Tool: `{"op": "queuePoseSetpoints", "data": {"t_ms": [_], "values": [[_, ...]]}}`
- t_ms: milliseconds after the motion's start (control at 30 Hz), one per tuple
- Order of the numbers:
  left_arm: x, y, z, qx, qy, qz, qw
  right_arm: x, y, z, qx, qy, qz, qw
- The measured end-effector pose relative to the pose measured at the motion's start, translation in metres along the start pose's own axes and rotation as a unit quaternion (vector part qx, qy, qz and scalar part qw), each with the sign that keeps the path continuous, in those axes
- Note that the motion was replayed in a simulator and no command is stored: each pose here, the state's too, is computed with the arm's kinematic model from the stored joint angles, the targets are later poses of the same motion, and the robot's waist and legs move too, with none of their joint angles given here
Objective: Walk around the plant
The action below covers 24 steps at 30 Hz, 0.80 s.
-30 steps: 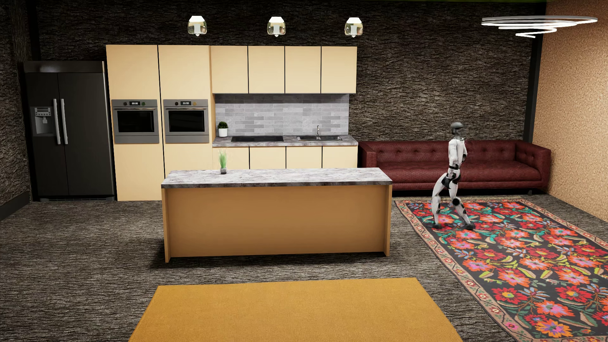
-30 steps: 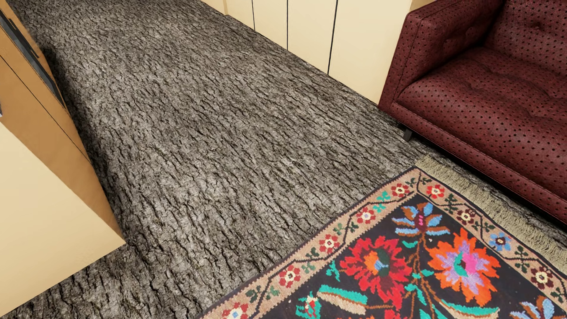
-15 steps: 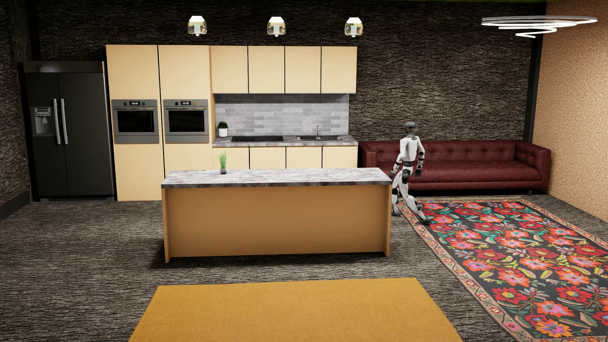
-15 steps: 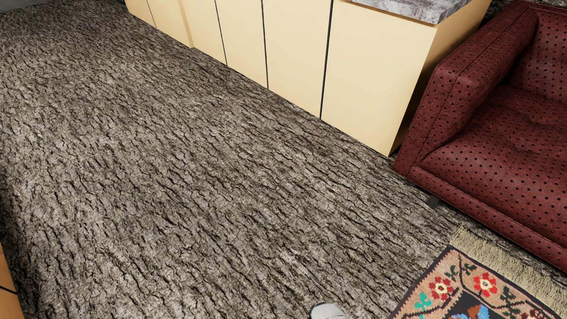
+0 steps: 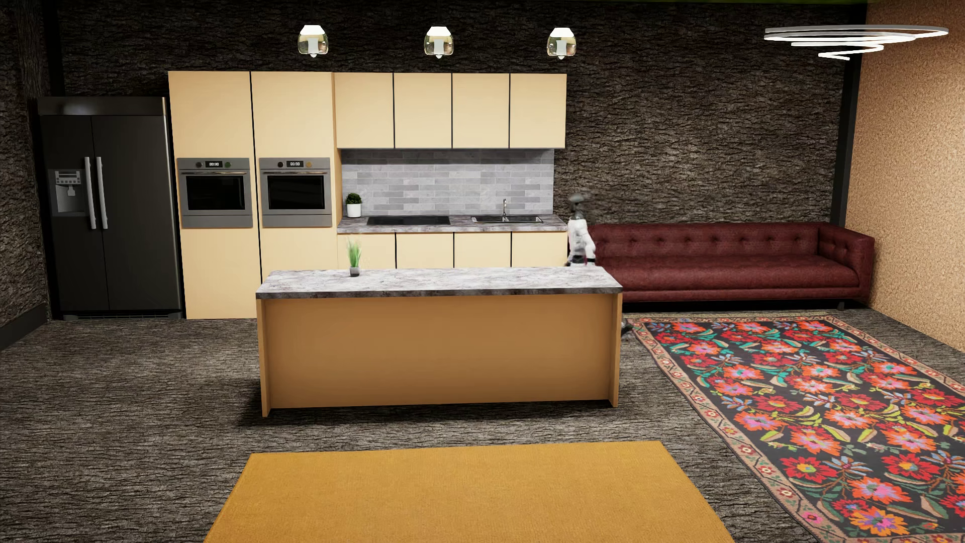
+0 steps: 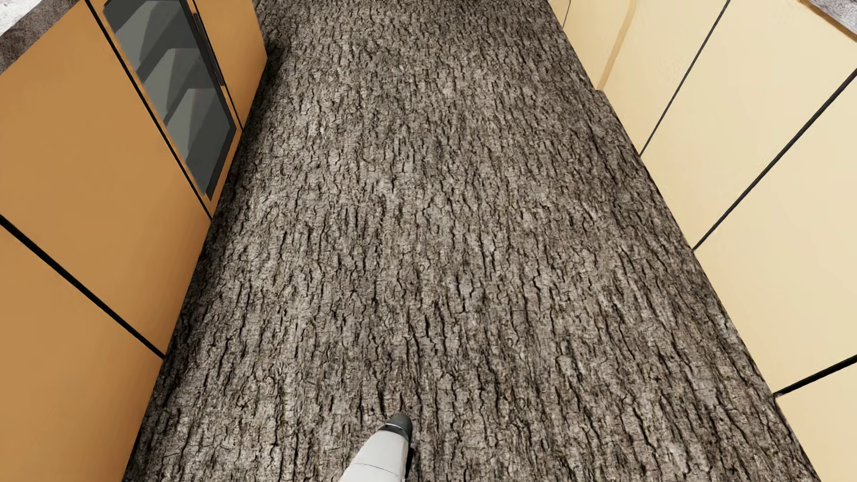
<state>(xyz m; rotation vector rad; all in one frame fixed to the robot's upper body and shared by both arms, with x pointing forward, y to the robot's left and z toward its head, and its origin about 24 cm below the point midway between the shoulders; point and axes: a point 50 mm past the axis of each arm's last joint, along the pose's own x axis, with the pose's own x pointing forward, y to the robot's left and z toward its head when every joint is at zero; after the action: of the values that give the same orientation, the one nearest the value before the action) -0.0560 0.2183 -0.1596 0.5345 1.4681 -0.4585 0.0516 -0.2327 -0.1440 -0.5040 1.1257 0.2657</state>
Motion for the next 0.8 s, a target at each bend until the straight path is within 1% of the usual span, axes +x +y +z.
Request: {"op": "queuePoseSetpoints", "data": {"t_ms": [67, 100, 167, 233, 300, 367, 433, 500, 533, 567, 633, 700, 800], "values": [[-0.002, -0.009, -0.016, 0.03, 0.033, -0.019, 0.999, 0.0, 0.003, -0.009, 0.022, 0.02, -0.004, 1.0], [0.0, -0.007, -0.014, 0.042, 0.034, -0.02, 0.998, -0.002, 0.008, -0.019, 0.024, 0.04, 0.001, 0.999], [0.004, 0.005, 0.005, 0.015, 0.005, 0.002, 1.0, -0.001, 0.015, -0.022, 0.008, 0.051, 0.017, 0.999], [0.006, 0.023, 0.045, 0.019, -0.062, 0.024, 0.998, -0.004, 0.027, -0.03, 0.004, 0.062, 0.033, 0.997], [-0.001, 0.051, 0.091, -0.008, -0.15, 0.065, 0.986, -0.007, 0.032, -0.035, 0.005, 0.068, 0.04, 0.997], [-0.014, 0.081, 0.134, -0.022, -0.227, 0.106, 0.968, -0.011, 0.035, -0.041, 0.01, 0.074, 0.042, 0.996], [-0.032, 0.107, 0.175, -0.015, -0.296, 0.139, 0.945, -0.013, 0.036, -0.042, 0.017, 0.074, 0.041, 0.996], [-0.046, 0.121, 0.193, -0.021, -0.333, 0.159, 0.929, -0.016, 0.038, -0.049, 0.023, 0.084, 0.041, 0.995], [-0.047, 0.121, 0.191, -0.032, -0.337, 0.161, 0.927, -0.017, 0.039, -0.054, 0.024, 0.095, 0.042, 0.994], [-0.042, 0.115, 0.185, -0.045, -0.325, 0.154, 0.932, -0.019, 0.04, -0.061, 0.021, 0.112, 0.044, 0.992], [-0.019, 0.088, 0.156, -0.052, -0.263, 0.117, 0.956, -0.02, 0.04, -0.073, 0.012, 0.145, 0.048, 0.988], [-0.005, 0.064, 0.134, -0.005, -0.206, 0.079, 0.975, -0.013, 0.038, -0.062, 0.014, 0.131, 0.045, 0.99], [0.007, 0.032, 0.08, 0.016, -0.112, 0.036, 0.993, 0.0, 0.028, -0.024, 0.014, 0.058, 0.032, 0.998]]}}
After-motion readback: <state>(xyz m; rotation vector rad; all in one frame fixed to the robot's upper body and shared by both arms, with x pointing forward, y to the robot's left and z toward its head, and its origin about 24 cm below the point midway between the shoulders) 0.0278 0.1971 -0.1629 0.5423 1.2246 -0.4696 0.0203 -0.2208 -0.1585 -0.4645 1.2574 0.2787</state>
